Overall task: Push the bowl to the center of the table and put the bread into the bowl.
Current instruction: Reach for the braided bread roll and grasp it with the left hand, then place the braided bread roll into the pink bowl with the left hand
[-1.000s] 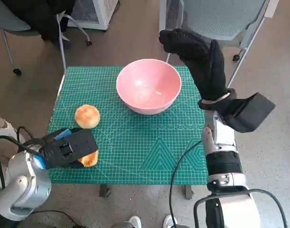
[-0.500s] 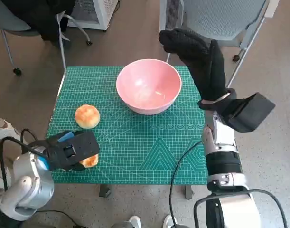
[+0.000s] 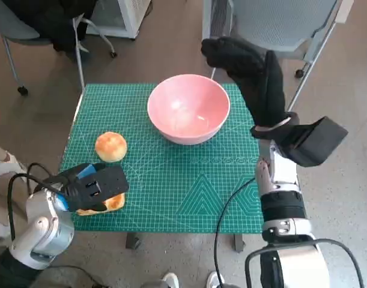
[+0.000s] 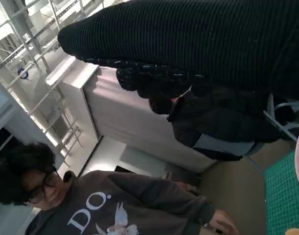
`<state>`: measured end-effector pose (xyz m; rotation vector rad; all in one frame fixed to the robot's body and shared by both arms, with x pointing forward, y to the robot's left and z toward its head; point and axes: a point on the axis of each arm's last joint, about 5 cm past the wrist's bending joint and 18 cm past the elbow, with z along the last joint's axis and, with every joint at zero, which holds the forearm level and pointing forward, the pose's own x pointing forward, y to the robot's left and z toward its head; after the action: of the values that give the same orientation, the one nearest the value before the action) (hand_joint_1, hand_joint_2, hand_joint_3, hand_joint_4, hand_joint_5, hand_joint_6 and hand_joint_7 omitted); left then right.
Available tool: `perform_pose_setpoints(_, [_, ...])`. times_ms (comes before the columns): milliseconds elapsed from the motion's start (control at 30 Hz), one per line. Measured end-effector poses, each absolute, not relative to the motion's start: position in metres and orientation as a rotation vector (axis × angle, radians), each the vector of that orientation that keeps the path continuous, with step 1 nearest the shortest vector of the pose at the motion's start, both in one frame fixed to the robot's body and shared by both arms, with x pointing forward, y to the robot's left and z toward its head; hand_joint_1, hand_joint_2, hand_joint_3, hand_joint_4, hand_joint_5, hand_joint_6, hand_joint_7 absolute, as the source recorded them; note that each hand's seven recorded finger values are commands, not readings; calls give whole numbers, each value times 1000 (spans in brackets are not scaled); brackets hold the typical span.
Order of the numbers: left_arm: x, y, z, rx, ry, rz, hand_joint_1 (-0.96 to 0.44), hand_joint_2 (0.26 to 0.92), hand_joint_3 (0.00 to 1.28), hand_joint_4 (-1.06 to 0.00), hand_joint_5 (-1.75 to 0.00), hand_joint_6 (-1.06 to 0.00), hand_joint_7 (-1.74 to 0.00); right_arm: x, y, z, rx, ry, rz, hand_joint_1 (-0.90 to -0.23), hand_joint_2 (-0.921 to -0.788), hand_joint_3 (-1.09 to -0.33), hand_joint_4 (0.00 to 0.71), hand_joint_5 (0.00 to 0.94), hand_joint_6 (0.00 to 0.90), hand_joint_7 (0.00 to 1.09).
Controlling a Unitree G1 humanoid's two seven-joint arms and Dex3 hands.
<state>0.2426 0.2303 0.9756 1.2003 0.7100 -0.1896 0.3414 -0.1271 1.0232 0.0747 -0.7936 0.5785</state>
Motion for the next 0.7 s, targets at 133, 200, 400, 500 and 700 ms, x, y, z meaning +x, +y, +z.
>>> perform_pose_setpoints(133, [245,232,972,1206,713,-179,355,906,84,-660,-1238,-784,-121,341,-127,1024,75,-795,579,-680,-921,-893,167,1,-1,458])
perform_pose_setpoints(200, [245,232,971,1213,707,-173,149,913,72,-639,-1340,-767,-545,341,-127,1024,75,-796,580,-680,-921,-893,167,1,-1,458])
perform_pose_setpoints(400, [245,231,970,1238,679,-145,21,891,70,-685,-1189,-756,-975,341,-127,1024,75,-795,579,-679,-921,-894,167,1,-1,457])
perform_pose_setpoints(500, [243,231,970,1247,660,-137,8,888,71,-718,-1104,-728,-1087,341,-127,1024,76,-795,578,-679,-921,-894,167,1,-1,457])
perform_pose_setpoints(700, [239,231,970,1256,633,-139,2,886,71,-735,-1078,-713,-1126,341,-128,1024,77,-795,577,-679,-921,-894,167,1,-1,457])
